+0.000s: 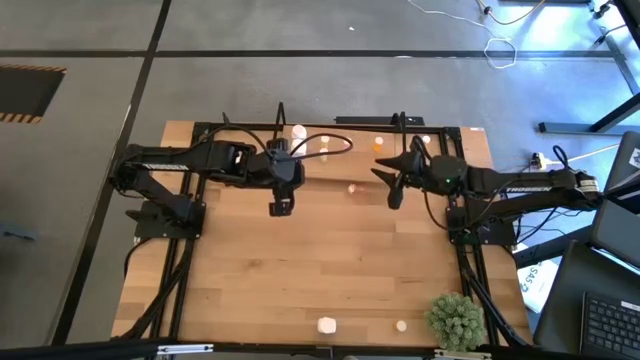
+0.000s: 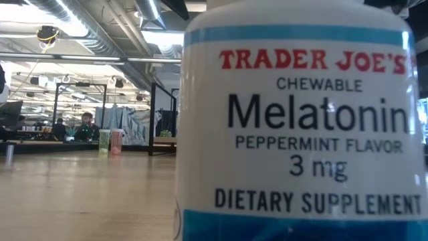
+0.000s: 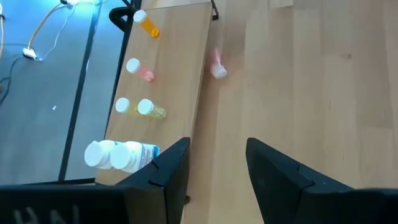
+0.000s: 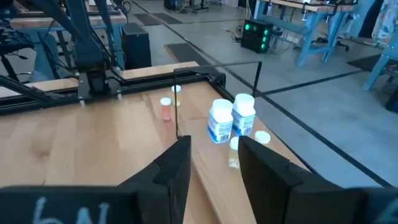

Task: Pick and place medicine bottles onto shelf by color
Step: Put the bottom red pill bottle on the shelf aligned with the other red pill bottle

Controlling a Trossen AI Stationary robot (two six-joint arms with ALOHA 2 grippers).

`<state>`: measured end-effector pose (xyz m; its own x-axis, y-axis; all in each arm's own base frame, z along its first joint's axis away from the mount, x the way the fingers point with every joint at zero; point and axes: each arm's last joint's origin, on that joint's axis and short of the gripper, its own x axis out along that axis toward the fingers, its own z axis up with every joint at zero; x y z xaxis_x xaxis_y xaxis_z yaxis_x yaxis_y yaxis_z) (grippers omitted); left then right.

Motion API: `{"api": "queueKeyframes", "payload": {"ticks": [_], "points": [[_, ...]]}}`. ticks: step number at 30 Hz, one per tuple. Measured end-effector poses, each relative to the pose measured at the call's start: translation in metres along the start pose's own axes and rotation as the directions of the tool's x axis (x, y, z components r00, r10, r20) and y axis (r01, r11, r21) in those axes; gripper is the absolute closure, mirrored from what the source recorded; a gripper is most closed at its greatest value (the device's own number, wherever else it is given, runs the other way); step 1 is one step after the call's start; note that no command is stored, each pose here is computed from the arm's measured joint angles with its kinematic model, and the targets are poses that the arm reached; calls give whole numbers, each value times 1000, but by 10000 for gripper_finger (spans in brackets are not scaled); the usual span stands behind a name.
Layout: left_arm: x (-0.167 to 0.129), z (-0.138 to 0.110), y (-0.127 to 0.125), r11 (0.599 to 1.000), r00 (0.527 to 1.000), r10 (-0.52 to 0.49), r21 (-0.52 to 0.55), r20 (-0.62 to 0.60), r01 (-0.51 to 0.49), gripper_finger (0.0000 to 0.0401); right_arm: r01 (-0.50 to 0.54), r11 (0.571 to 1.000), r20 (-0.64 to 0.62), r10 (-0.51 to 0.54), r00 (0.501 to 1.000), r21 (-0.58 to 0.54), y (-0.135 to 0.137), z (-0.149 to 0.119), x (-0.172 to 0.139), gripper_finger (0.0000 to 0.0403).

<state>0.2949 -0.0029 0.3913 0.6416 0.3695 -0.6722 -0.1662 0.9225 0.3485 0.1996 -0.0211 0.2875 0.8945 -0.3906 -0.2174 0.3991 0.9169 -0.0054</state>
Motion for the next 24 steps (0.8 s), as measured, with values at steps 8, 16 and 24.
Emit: {"api": "queueKeyframes", "payload": {"ticks": [8,16,24], "points": [[0,0,0,1000,1000,0,-24,0,0,250,-107,993,-63,103,993,-53,4,-7,0,267],[0,0,0,1000,1000,-2,-27,-1,2,250,-174,980,-236,147,961,-98,8,-27,10,267],[0,-3,-1,998,1000,-13,-55,-27,12,250,-271,927,-355,169,920,-260,19,-51,39,267]]}}
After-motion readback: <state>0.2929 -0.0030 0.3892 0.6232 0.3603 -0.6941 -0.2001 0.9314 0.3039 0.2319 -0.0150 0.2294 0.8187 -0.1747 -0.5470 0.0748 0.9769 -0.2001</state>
